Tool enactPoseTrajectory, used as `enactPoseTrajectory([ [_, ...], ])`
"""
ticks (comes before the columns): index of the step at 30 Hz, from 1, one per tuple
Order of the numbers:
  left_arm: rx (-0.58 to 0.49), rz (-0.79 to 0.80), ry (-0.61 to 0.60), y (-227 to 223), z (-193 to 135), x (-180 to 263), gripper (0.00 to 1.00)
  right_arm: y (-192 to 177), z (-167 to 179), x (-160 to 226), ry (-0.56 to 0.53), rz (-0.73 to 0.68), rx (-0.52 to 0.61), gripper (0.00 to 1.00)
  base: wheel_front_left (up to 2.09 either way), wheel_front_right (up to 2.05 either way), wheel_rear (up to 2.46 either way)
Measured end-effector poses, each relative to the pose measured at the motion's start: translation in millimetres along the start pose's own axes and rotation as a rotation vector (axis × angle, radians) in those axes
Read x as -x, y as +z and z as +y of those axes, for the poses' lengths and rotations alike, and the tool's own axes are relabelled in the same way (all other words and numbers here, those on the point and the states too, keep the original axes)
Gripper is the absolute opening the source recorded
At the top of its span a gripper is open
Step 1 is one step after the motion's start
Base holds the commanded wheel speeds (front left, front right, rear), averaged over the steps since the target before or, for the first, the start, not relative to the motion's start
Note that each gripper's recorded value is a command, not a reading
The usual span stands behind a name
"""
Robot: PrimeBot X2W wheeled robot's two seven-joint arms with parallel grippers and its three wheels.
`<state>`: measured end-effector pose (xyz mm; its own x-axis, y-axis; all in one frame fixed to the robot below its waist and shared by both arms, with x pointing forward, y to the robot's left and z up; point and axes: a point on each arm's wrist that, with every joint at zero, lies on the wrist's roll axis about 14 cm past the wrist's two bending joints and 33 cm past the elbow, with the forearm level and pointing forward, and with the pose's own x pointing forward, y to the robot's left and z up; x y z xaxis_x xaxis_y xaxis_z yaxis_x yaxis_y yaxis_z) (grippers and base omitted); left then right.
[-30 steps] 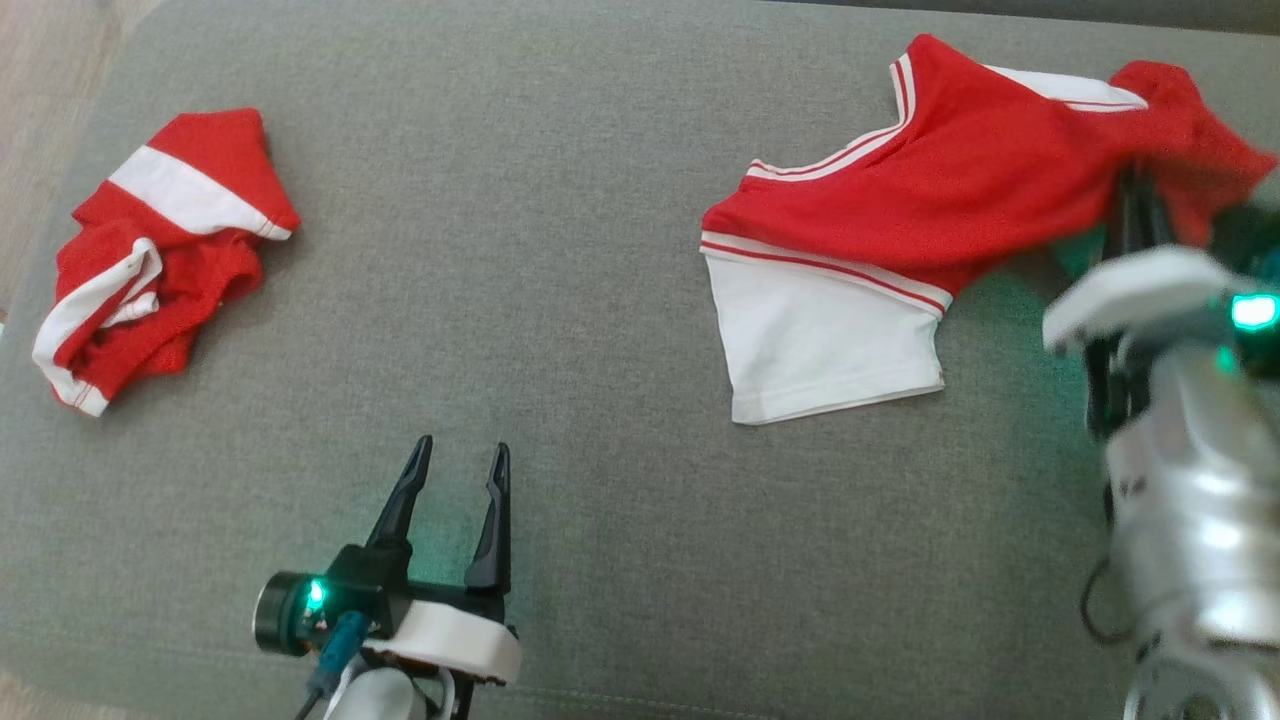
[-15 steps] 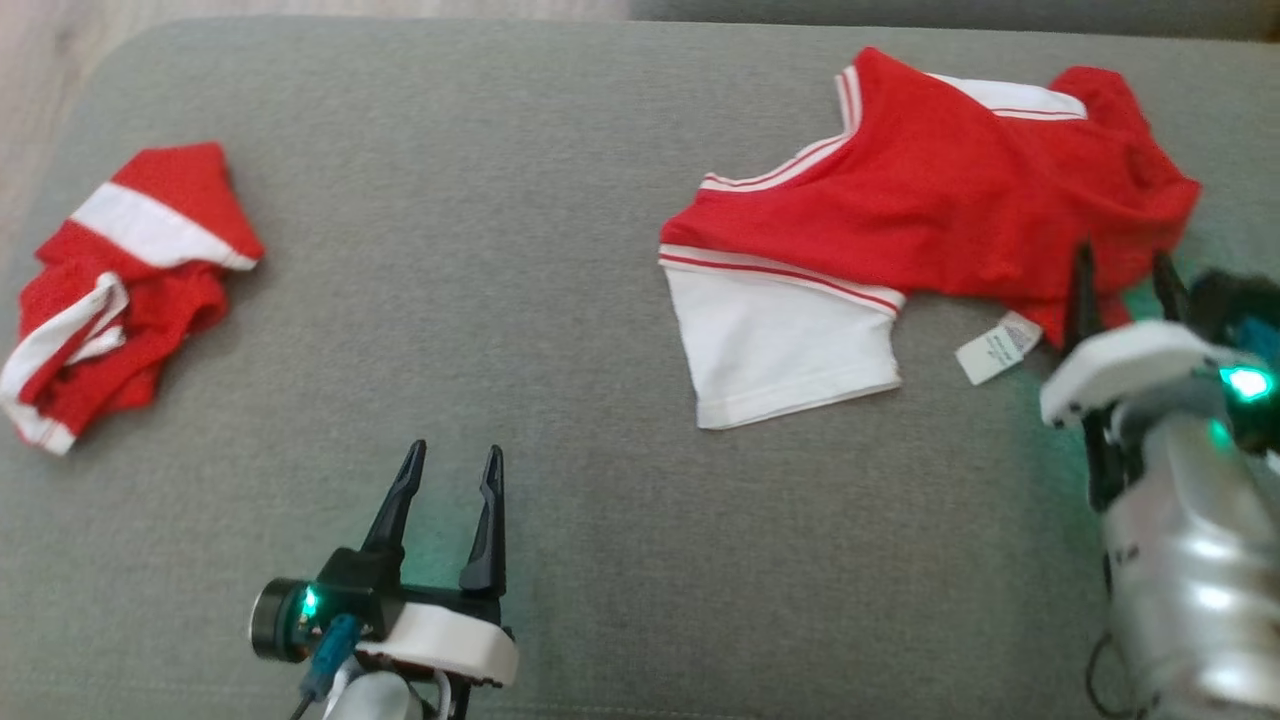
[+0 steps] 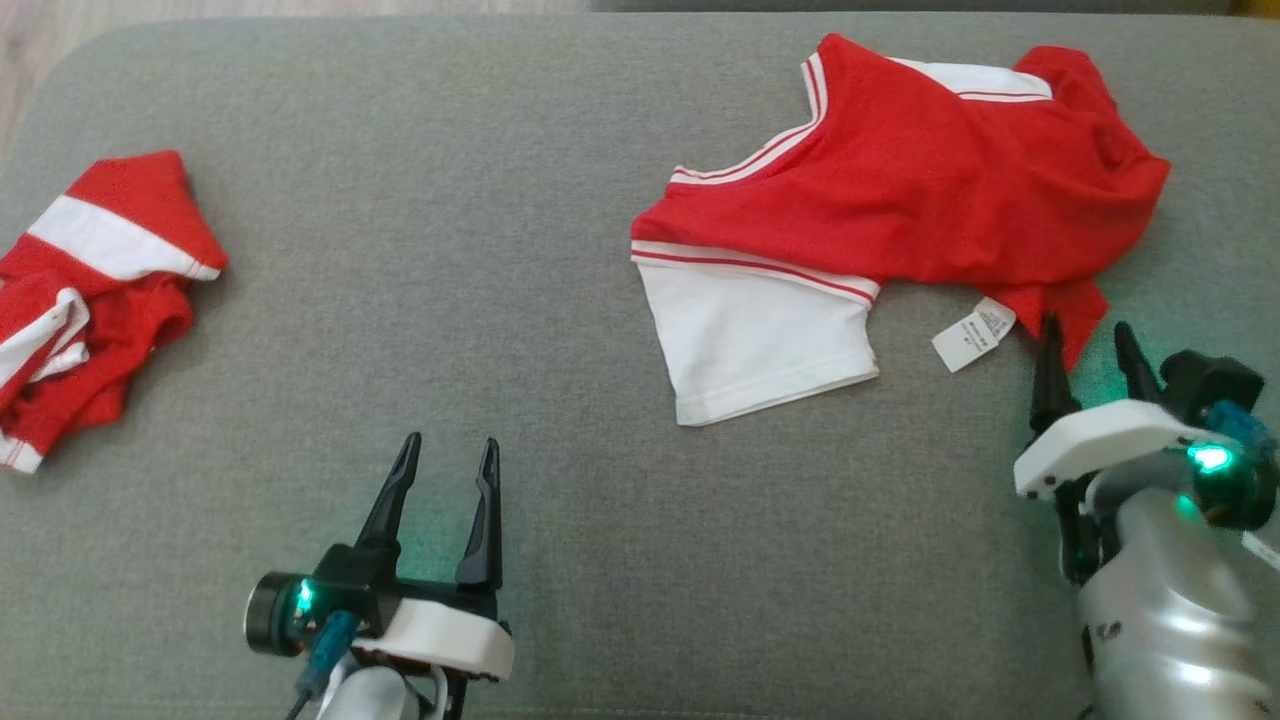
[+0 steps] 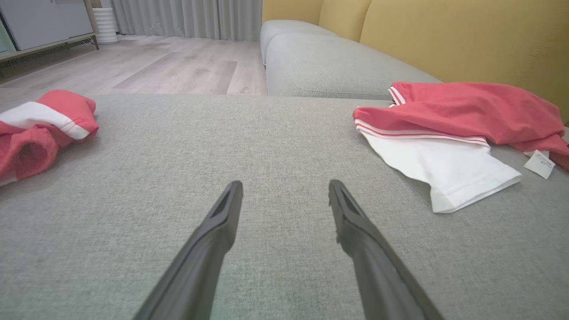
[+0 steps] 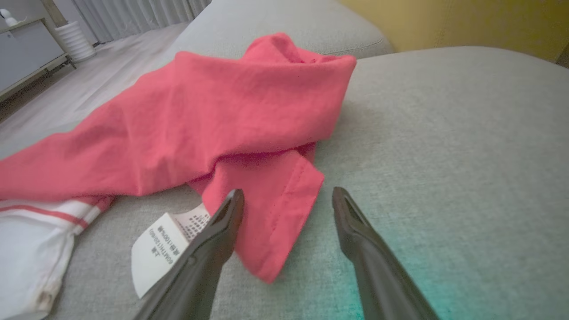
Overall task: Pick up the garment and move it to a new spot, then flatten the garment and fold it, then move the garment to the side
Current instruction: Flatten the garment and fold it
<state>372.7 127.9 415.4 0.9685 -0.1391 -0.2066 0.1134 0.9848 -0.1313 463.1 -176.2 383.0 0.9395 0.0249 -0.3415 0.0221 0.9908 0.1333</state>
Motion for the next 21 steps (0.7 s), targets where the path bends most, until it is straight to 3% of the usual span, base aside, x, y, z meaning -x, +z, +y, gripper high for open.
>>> enactPoseTrajectory([
  [6, 0.0, 0.004, 0.022, -1.3, 6.9, 2.3, 1.0, -27.0, 3.7, 2.3, 0.006, 0.082, 0.008, 1.0, 0.0, 0.0, 0.0],
  [7, 0.0, 0.006, 0.026, -2.1, 8.3, 2.3, 1.0, -27.5, 3.1, 1.0, 0.002, 0.084, 0.004, 0.74, 0.0, 0.0, 0.0],
  [8, -0.001, 0.009, 0.029, -3.0, 9.5, 2.3, 1.0, -27.8, 4.2, -1.0, 0.005, 0.088, 0.008, 0.0, 0.0, 0.0, 0.0],
  [15, -0.014, 0.005, 0.025, -1.7, 9.4, 0.5, 1.0, -18.9, -0.9, -1.4, -0.023, 0.06, -0.045, 0.0, 0.0, 0.0, 0.0],
  [21, -0.016, -0.038, 0.006, 11.4, 1.2, 5.5, 1.0, -35.1, -50.9, 50.1, -0.158, 0.051, -0.081, 0.0, 0.0, 0.0, 0.0],
])
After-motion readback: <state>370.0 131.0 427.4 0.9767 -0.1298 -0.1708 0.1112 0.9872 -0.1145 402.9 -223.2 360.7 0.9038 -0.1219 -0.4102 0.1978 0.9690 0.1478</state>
